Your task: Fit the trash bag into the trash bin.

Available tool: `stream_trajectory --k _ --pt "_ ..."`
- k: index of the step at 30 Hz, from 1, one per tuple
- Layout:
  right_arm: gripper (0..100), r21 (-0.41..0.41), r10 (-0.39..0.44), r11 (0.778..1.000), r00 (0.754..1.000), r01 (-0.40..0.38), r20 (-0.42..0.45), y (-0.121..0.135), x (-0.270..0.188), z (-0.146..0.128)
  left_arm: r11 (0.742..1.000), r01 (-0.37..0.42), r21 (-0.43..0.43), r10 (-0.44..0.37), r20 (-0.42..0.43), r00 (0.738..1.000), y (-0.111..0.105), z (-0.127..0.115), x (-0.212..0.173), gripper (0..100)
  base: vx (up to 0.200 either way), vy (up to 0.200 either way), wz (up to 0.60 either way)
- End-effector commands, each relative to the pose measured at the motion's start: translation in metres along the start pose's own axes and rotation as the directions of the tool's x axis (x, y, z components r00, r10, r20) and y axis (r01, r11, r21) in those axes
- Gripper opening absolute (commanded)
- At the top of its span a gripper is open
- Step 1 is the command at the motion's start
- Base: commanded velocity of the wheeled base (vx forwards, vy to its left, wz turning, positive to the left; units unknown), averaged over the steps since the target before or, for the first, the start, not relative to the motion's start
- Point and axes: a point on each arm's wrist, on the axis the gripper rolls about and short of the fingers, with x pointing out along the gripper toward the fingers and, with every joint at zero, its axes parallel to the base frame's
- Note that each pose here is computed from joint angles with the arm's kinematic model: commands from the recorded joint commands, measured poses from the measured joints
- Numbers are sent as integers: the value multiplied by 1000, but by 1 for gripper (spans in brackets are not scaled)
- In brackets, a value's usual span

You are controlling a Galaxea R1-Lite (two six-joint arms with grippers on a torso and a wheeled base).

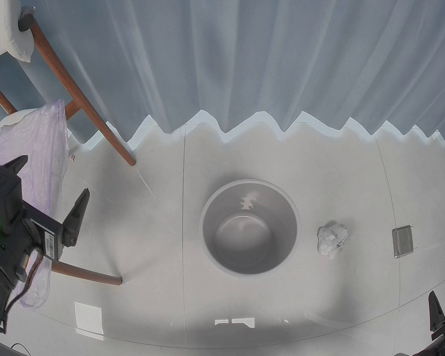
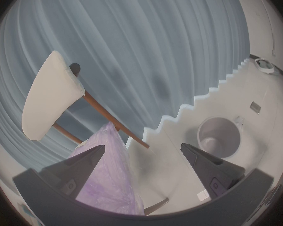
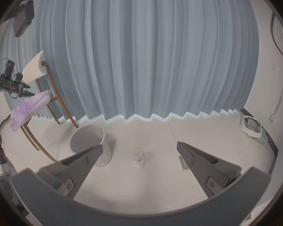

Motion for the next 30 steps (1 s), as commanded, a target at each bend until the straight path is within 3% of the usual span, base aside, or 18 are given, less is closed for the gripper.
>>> stream_trajectory --k 1,6,7,24,27,30 --pt "100 1 1 1000 1000 -1 0 0 0 -5 994 52 95 -47 -54 997 -12 -30 16 100 0 0 0" --pt "100 1 1 1000 1000 -1 0 0 0 -5 992 0 126 12 -90 996 13 -43 32 100 0 0 0" --pt "100 1 0 1000 1000 0 0 0 0 -5 988 -46 145 63 -116 991 26 -48 39 100 0 0 0" --pt "100 4 1 1000 1000 -1 0 0 0 -5 978 -90 189 132 -219 967 29 -58 64 100 0 0 0" --pt "100 2 0 1000 1000 0 0 0 0 -5 965 -141 222 199 -267 943 41 -62 78 100 0 0 0" --pt "100 2 1 1000 1000 -1 0 0 0 -5 966 -114 233 175 -262 949 42 -64 80 100 0 0 0"
